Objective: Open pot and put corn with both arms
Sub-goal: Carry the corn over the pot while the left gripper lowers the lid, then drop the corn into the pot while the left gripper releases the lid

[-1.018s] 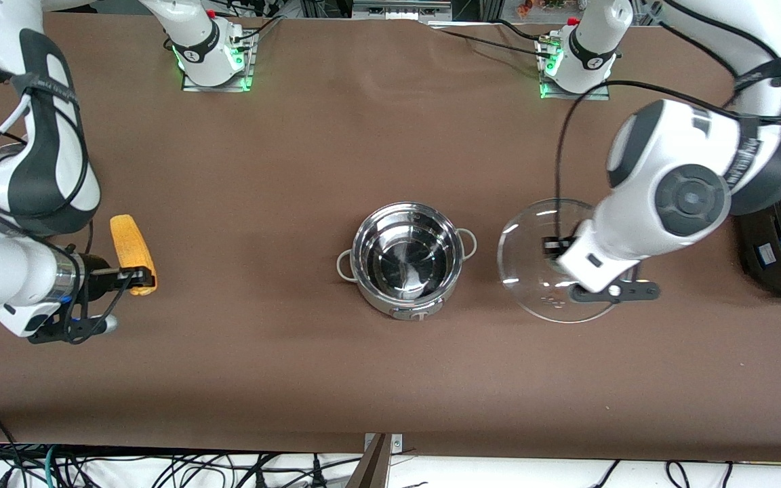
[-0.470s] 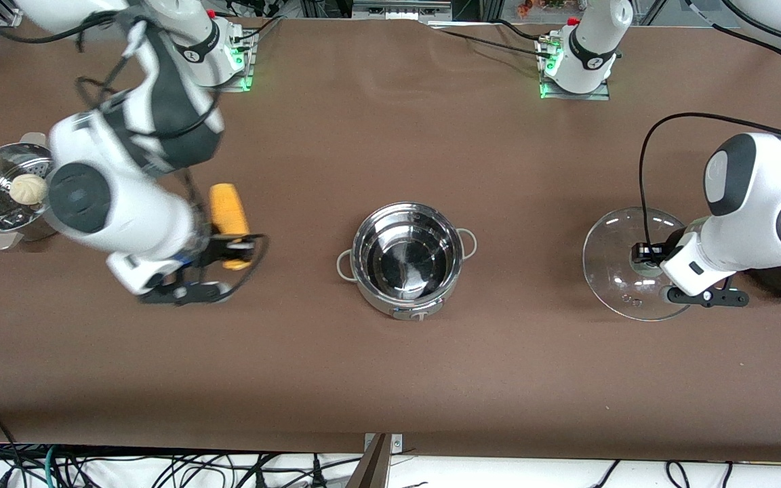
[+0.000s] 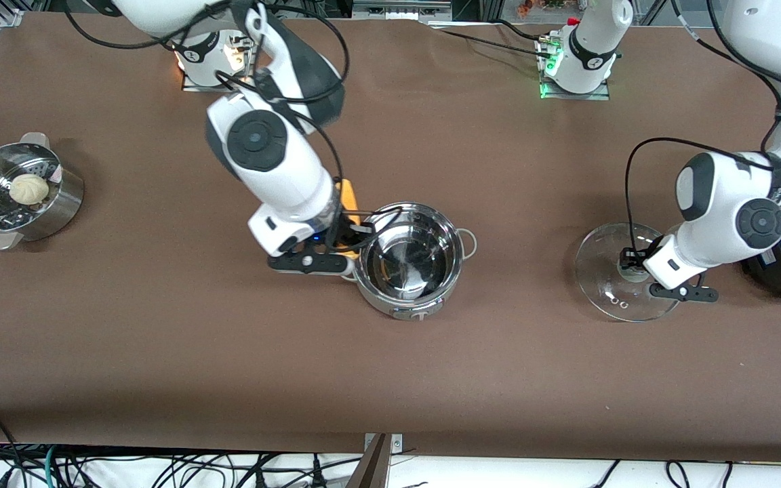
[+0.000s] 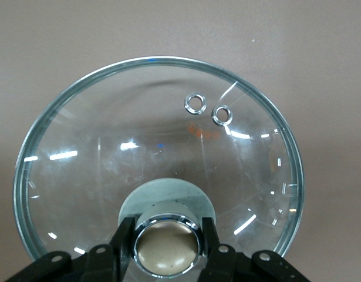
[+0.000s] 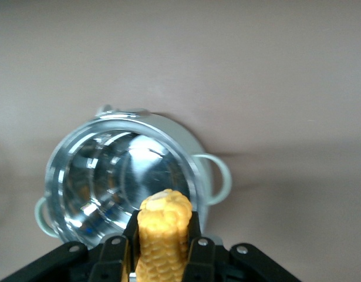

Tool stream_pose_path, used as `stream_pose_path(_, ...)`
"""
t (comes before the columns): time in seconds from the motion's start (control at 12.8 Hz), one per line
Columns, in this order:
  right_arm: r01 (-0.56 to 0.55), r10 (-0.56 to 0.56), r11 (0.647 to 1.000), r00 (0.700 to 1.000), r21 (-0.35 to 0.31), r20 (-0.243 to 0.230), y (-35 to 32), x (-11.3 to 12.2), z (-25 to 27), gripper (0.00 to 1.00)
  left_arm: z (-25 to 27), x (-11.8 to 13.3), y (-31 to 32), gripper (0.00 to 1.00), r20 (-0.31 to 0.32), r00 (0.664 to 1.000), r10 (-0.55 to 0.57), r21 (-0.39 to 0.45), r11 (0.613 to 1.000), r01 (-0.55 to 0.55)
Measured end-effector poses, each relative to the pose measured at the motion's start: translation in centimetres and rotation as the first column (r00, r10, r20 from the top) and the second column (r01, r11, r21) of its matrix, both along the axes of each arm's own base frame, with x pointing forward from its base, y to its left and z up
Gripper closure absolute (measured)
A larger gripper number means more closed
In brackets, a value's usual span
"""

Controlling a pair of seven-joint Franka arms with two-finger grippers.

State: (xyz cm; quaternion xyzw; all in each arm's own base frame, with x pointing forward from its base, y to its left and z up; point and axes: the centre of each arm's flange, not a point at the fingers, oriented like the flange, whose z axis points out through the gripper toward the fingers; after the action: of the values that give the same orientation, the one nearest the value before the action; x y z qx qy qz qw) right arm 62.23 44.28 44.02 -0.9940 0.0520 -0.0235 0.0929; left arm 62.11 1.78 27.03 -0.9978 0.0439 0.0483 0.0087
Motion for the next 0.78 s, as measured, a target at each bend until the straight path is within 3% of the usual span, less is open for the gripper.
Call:
stream_pose_path(0.55,-0.005,-0.004,0.995,0.996,0.103,0.089,5.9,-0.1,-8.8,0.67,-4.7,-0.6,-0.3,0.49,-0.035,0.999,0.002,-0.019,1.000,-0.002)
stream_pose_path(0.78,0.003,-0.014,0.994,0.995,0.112,0.096,6.0,0.3,-11.2,0.67,-4.4,-0.5,-0.3,0.22,-0.029,1.000,0.011,-0.026,1.000,-0.012)
